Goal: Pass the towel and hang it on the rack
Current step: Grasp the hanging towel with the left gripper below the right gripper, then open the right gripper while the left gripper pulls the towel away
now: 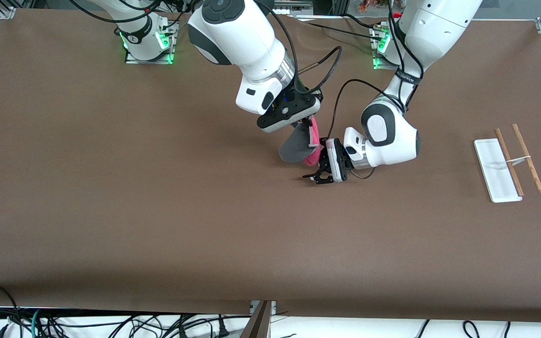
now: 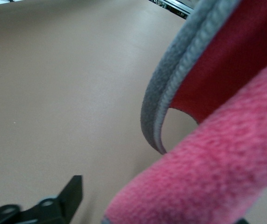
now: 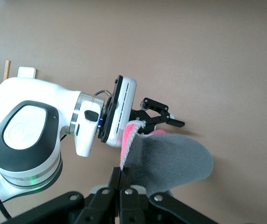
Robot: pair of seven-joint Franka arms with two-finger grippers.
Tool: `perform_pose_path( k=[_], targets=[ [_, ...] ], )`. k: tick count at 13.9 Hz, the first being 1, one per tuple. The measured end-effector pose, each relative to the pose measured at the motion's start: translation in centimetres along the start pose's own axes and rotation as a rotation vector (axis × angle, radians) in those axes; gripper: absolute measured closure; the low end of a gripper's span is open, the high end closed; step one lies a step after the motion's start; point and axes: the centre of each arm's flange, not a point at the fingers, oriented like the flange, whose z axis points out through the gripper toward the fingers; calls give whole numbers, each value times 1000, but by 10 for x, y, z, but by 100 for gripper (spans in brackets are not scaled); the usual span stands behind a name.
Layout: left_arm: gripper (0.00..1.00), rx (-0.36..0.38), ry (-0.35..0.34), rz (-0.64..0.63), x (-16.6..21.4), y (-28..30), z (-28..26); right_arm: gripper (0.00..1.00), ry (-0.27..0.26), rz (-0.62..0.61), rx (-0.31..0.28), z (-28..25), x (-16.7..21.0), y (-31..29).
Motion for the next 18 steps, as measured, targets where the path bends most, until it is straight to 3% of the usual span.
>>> perform_pose_path(
  k=[6,13,15,18],
  targets=[
    [95,11,-16,59,11,-5,-9,98,-5,-5,0,3,-3,-3],
    [98,71,-63,105,17,-23,-51,95,-5,-3,-1,4,-2,-2],
    [98,83,-88,115,24,-25,-63,79,-3,0,-5,4,-1,0],
    [98,112,-146,123,38,-27,-93,48,0,8,-10,3,3,6]
  ],
)
